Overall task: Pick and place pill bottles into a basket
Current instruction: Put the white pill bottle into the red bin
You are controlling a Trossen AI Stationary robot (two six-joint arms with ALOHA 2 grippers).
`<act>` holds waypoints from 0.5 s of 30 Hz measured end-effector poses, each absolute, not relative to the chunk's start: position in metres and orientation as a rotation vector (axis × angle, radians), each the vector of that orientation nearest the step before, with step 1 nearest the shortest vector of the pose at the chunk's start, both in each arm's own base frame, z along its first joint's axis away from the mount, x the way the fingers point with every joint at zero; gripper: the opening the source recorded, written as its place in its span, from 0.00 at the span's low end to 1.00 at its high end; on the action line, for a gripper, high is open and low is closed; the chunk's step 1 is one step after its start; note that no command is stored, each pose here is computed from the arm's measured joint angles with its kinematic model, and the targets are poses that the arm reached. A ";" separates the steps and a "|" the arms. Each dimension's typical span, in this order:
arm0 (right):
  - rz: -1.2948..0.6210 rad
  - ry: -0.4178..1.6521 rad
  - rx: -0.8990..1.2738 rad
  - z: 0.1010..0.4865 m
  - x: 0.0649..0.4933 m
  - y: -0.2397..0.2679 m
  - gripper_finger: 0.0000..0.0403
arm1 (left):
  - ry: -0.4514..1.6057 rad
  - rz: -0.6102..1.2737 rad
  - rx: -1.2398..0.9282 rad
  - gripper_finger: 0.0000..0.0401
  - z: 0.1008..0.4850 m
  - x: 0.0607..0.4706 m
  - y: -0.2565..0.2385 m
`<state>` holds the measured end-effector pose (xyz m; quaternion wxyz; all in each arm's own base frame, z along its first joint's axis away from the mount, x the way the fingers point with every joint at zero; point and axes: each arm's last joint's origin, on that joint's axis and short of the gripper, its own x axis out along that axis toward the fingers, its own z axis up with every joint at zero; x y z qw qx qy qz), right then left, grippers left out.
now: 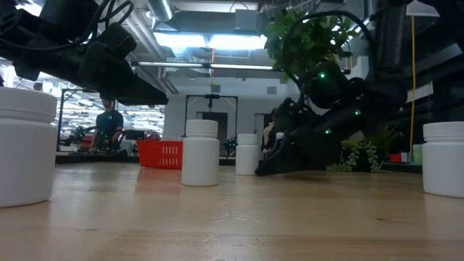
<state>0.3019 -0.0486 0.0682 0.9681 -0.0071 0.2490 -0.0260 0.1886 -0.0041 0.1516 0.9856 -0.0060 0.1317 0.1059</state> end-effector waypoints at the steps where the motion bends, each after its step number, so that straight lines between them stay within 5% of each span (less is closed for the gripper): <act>1: -0.053 0.501 -0.014 0.068 0.304 -0.049 0.74 | 0.265 0.212 -0.012 0.39 0.152 0.189 -0.004; 15: -0.067 0.485 0.017 0.066 0.319 -0.051 0.74 | 0.265 0.213 -0.012 0.38 0.152 0.189 -0.004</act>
